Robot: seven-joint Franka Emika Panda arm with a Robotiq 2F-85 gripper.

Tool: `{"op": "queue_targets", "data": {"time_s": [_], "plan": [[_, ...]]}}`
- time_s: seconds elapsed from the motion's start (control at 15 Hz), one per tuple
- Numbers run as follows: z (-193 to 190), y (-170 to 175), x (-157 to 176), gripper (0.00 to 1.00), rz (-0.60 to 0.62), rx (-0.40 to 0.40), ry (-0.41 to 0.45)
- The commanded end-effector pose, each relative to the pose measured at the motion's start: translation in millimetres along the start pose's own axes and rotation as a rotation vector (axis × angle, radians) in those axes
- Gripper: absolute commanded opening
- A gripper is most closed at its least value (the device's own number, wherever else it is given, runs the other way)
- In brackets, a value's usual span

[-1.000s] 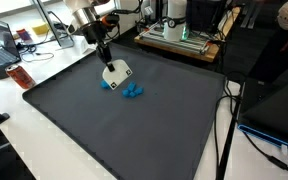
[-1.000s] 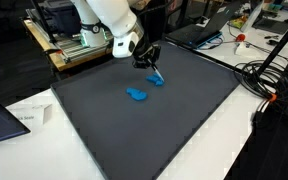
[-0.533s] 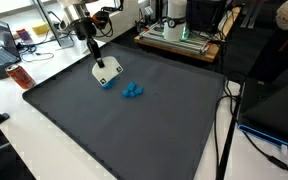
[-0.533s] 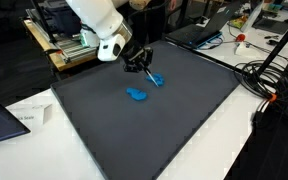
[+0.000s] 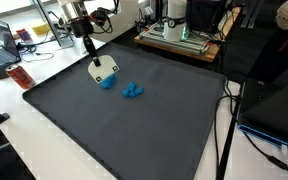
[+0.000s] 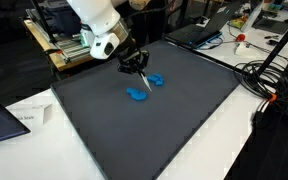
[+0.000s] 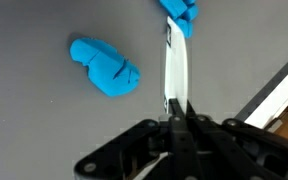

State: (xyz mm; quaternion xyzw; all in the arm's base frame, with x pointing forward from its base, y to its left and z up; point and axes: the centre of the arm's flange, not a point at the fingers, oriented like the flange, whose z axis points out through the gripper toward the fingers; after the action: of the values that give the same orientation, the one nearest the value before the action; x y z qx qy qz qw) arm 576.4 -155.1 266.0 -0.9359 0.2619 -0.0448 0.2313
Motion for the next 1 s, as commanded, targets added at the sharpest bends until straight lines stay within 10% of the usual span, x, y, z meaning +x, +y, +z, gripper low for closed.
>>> {"op": "queue_targets", "data": {"time_s": [0.0, 0.93], "plan": [[-13.4, -24.4, -27.6, 0.01, 0.066, -0.124, 0.02], [-23.4, -107.0, -119.2, 0.01, 0.196, -0.367, 0.11]]}}
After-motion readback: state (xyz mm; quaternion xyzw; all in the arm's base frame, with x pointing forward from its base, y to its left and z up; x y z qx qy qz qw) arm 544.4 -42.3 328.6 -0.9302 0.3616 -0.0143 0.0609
